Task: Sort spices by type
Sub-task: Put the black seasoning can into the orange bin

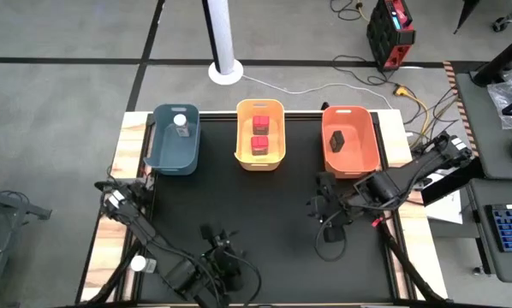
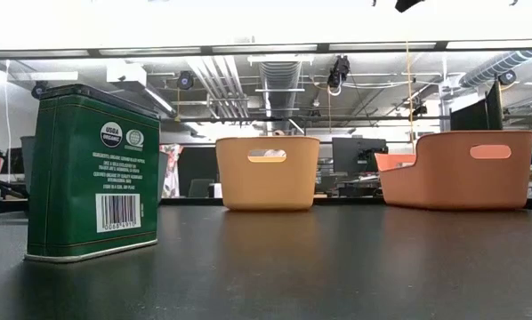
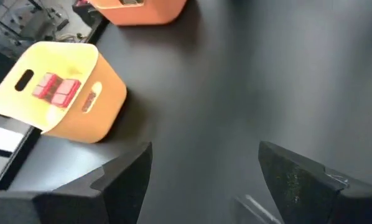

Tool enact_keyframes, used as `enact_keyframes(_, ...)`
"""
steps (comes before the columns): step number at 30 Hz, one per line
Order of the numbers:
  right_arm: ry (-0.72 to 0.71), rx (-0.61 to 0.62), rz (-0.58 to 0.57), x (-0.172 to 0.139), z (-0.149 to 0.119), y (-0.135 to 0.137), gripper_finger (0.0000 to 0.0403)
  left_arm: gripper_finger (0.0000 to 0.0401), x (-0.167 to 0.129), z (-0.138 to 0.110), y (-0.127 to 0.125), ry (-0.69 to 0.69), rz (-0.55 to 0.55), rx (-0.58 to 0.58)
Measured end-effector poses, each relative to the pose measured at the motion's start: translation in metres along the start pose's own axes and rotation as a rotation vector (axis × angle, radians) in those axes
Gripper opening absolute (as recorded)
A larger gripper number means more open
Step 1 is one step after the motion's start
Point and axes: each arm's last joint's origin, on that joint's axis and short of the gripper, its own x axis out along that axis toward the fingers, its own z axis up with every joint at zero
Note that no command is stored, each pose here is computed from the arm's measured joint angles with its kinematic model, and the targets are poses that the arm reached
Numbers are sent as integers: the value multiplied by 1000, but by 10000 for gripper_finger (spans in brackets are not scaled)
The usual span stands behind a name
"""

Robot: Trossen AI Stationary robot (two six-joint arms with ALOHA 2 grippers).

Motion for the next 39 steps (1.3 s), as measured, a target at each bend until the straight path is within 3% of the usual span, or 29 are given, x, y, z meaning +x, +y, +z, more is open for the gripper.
enact_keyframes(6,28,-19,-22,3,-5,-1,120,278,-7,0,5,149,-3,-69)
enact_keyframes(10,44,-32,-26,7,-8,0,119,278,-15,-1,9,241,-65,-148)
enact_keyframes(16,65,-26,-32,13,-14,0,130,278,-19,-3,11,367,-101,-317)
enact_keyframes(22,67,-21,-33,13,-14,1,146,278,-9,-3,11,464,-68,-502)
enact_keyframes(34,86,1,-31,13,-16,0,222,281,38,-9,11,507,24,-632)
enact_keyframes(39,101,11,-35,13,-17,-1,259,290,51,-10,9,535,6,-661)
